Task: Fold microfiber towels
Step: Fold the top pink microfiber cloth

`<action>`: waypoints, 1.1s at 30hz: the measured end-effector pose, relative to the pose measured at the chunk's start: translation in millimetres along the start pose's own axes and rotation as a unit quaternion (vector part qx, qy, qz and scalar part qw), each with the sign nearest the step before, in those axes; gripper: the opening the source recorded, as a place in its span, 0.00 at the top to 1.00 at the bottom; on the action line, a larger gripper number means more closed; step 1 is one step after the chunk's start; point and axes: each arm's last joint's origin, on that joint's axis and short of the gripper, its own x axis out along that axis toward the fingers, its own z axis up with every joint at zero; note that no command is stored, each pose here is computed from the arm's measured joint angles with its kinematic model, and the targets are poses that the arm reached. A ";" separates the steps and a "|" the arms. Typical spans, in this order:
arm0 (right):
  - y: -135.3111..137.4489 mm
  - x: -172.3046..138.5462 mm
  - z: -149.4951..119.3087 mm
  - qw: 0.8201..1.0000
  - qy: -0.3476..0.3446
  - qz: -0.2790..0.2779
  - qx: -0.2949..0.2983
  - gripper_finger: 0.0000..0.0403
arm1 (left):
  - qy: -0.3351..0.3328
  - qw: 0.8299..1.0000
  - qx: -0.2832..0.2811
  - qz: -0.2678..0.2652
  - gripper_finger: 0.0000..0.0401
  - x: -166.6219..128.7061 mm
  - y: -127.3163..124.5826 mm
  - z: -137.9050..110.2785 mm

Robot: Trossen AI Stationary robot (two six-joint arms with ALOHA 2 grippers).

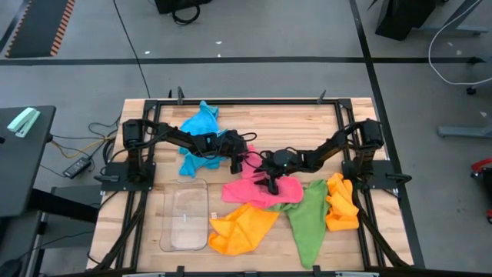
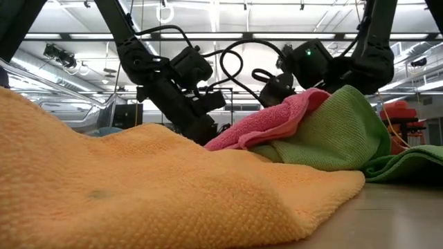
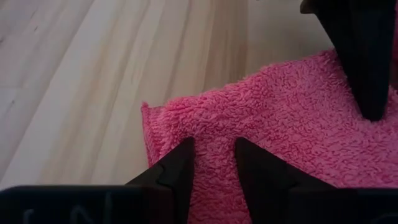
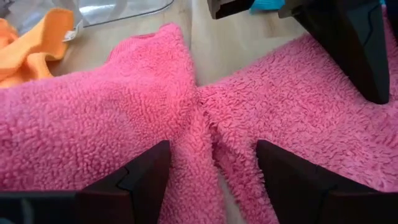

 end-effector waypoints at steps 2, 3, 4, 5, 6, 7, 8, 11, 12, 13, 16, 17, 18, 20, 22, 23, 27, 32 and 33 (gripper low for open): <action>2.2 -2.1 9.7 1.000 -0.015 0.008 -0.002 0.39 | 0.001 1.000 0.000 0.001 0.68 0.0 0.2 -0.1; 3.9 -3.8 15.4 1.000 -0.026 0.012 -0.007 0.39 | 0.001 1.000 0.000 0.001 0.68 0.0 0.2 -0.2; 5.6 -5.8 21.1 0.999 -0.038 0.015 -0.014 0.39 | 0.001 1.000 0.000 0.002 0.68 0.0 0.2 -0.2; 7.0 -8.0 24.3 0.999 -0.045 0.016 -0.021 0.39 | 0.001 1.000 0.000 0.001 0.68 0.0 0.2 -0.2; 7.4 -9.8 26.3 0.998 -0.047 0.015 -0.027 0.39 | 0.001 1.000 0.000 0.002 0.68 0.0 0.2 -0.2; 7.7 -12.0 27.3 0.999 -0.044 0.011 -0.031 0.39 | 0.001 1.000 0.000 0.002 0.68 0.0 0.2 -0.3; 7.9 -14.1 28.4 0.999 -0.042 0.007 -0.032 0.39 | 0.001 1.000 0.000 0.001 0.68 0.0 0.2 -0.3; 6.3 -20.6 31.6 0.999 -0.030 -0.014 -0.033 0.39 | 0.002 1.000 0.001 0.001 0.70 0.0 0.2 -0.3; 5.2 -21.7 30.0 0.999 -0.017 -0.023 -0.033 0.39 | 0.002 1.000 0.001 0.001 0.70 0.0 0.2 -0.4; 4.4 -22.0 27.4 0.999 -0.004 -0.028 -0.032 0.39 | 0.002 1.000 0.001 0.001 0.70 0.0 0.2 -0.4; 2.9 -19.5 20.1 0.999 0.009 -0.030 -0.029 0.39 | 0.002 1.000 0.000 0.001 0.71 0.0 0.2 -0.4; 2.1 -17.7 15.9 0.999 0.017 -0.031 -0.025 0.39 | 0.002 1.000 0.000 0.001 0.71 0.0 0.2 -0.4; 0.9 -15.1 9.2 0.999 0.030 -0.033 -0.020 0.39 | 0.002 1.000 0.000 0.001 0.71 0.0 0.2 -0.4; -1.5 -8.9 -2.2 0.998 0.045 -0.035 -0.010 0.39 | 0.002 1.000 0.000 0.001 0.70 0.0 0.2 -0.4; -2.1 -3.3 -5.1 0.999 0.039 -0.035 -0.004 0.39 | 0.002 1.000 0.000 0.001 0.70 0.0 0.2 -0.4; -2.7 -1.3 -7.9 0.998 0.043 -0.036 -0.001 0.39 | 0.003 1.000 0.000 0.001 0.70 0.0 0.2 -0.5; -1.8 -2.9 -4.4 0.999 0.035 -0.035 0.002 0.39 | 0.003 1.000 -0.002 0.001 0.70 0.0 0.0 -0.6; 1.6 -17.7 9.0 0.999 0.030 -0.040 -0.005 0.39 | 0.003 1.000 -0.003 0.001 0.71 0.0 0.0 -0.6; 2.4 -21.2 12.7 0.999 0.026 -0.041 -0.008 0.39 | 0.003 1.000 -0.003 0.001 0.71 0.0 0.0 -0.6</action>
